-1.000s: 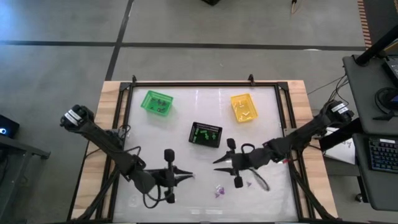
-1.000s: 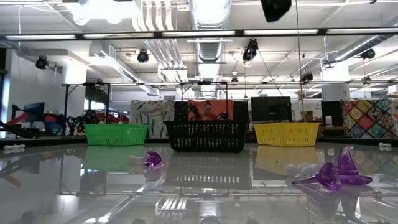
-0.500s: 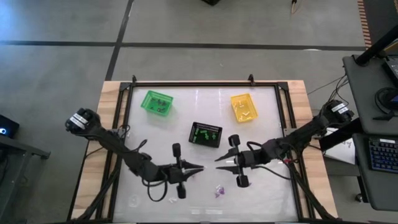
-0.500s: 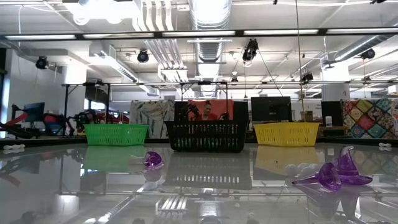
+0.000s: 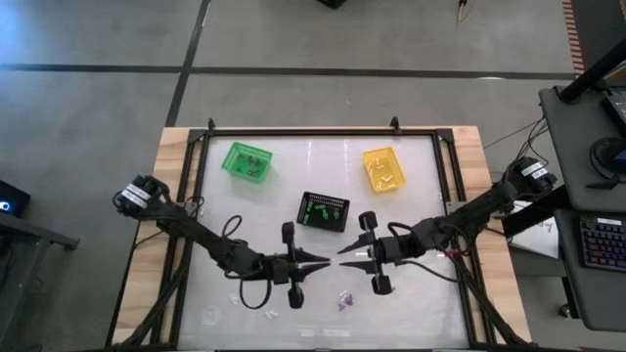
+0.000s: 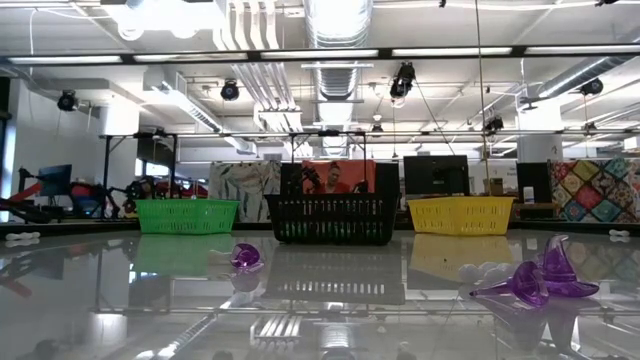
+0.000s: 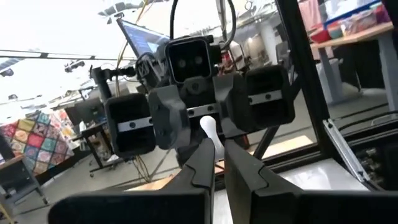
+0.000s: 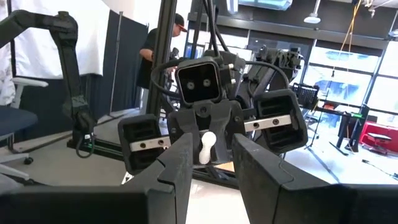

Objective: Sort Halloween decoration
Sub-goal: Put the white bone into the yellow bin

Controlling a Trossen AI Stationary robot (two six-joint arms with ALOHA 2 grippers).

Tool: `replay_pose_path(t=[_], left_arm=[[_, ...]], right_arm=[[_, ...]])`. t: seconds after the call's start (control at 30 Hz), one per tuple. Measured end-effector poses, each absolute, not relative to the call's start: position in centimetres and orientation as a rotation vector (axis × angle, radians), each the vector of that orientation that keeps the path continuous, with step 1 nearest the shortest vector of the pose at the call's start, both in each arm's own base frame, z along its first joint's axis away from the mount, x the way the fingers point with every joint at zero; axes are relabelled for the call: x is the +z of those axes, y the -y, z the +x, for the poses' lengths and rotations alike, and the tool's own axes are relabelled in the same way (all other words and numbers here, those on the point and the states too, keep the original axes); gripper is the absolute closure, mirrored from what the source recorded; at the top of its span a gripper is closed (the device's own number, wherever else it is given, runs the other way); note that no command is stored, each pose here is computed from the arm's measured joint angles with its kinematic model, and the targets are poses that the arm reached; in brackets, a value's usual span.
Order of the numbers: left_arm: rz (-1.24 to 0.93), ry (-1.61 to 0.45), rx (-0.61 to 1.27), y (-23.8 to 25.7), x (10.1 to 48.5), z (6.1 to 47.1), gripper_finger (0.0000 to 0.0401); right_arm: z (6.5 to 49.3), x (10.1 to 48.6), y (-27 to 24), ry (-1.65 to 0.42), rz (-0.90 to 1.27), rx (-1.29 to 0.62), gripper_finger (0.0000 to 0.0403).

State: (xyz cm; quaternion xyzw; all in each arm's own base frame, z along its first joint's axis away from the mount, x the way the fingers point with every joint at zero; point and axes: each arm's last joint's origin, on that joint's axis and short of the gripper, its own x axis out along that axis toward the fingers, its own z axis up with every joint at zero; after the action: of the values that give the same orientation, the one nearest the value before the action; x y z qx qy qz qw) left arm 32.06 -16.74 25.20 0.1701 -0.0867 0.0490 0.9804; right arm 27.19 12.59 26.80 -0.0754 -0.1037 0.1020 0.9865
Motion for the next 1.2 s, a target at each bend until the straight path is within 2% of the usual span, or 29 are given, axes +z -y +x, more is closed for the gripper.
replay_pose_path(t=[0.43,1.2], left_arm=[[0.376,0.171,0.123,16.0,24.7,34.1,0.0401],[0.357,0.198,0.131,15.9,25.0,34.1,0.0401]], right_arm=[[27.3,26.8,-12.5,0.202,-0.152,0.193,0.0298],[27.6,26.7,-11.7,0.184,-0.107,0.165,0.0307]])
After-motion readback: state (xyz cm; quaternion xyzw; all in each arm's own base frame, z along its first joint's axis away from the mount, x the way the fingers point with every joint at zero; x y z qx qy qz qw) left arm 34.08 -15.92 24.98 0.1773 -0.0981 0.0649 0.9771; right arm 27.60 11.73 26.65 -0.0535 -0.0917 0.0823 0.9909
